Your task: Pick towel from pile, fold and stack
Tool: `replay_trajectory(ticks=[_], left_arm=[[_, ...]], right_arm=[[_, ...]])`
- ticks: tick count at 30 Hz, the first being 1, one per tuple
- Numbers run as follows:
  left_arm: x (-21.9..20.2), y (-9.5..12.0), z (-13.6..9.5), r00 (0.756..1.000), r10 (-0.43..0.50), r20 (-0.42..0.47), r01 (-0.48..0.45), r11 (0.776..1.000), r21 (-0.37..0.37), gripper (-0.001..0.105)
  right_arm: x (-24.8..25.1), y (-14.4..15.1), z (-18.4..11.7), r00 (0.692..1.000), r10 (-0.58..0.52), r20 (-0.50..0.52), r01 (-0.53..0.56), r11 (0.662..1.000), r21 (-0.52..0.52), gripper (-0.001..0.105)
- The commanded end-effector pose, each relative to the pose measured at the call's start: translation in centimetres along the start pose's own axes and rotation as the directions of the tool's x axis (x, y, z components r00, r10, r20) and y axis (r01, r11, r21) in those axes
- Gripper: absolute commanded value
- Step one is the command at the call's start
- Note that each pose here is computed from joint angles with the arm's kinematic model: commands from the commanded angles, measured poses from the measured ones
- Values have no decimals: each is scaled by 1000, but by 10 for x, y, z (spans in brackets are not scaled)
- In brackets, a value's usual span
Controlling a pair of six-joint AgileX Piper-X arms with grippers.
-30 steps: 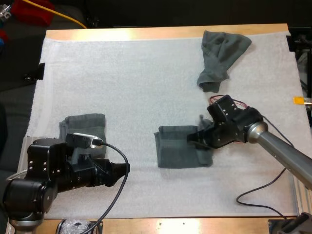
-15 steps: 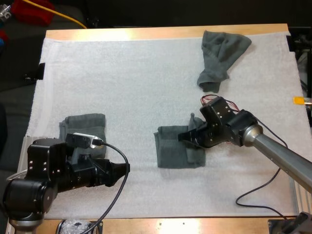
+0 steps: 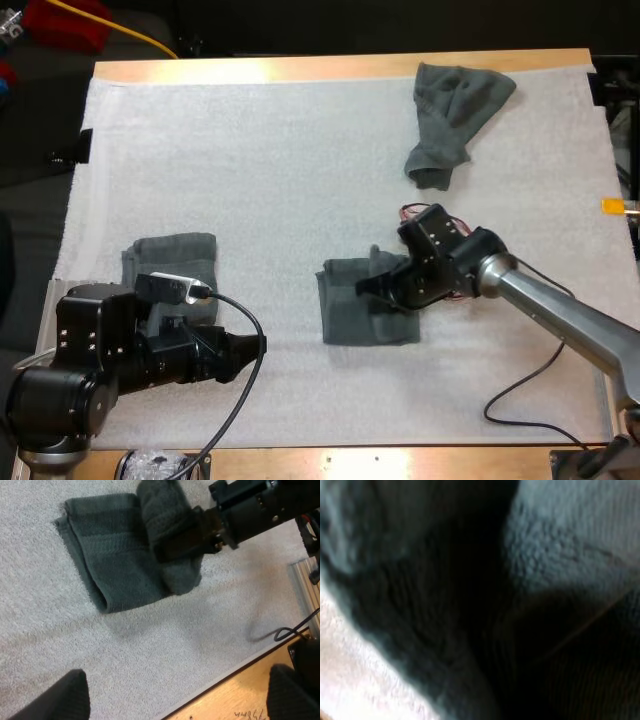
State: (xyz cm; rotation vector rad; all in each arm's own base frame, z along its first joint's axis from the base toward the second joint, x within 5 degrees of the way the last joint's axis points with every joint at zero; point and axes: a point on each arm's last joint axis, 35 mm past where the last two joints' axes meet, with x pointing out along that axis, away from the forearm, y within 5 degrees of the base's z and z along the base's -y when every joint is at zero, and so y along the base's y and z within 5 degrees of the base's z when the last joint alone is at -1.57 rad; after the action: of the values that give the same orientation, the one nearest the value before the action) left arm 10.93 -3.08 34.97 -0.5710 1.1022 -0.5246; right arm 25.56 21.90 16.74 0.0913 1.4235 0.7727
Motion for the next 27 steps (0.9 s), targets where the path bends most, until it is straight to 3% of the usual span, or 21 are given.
replay_trajectory(ticks=[1,7,14,20,27], left_arm=[[-2,-2,1,1000,-5,7,5,1000,8,70],[-2,-2,1,1000,-5,7,5,1000,8,70],[-2,-2,1,1000,-5,7,5,1000,8,70],[-2,-2,1,1000,-5,7,5,1000,8,70],[-2,-2,1,1000,-5,7,5,1000,8,70]], right_arm=[[4,2,1,1000,16,-8,-16,1000,8,1],[22,-2,4,1000,17,-10,-16,998,66,1],[25,-1,12,998,30,56,-33,998,55,1],[25,-1,12,998,37,55,-41,997,65,3],[25,2,12,990,135,34,-137,989,48,40]])
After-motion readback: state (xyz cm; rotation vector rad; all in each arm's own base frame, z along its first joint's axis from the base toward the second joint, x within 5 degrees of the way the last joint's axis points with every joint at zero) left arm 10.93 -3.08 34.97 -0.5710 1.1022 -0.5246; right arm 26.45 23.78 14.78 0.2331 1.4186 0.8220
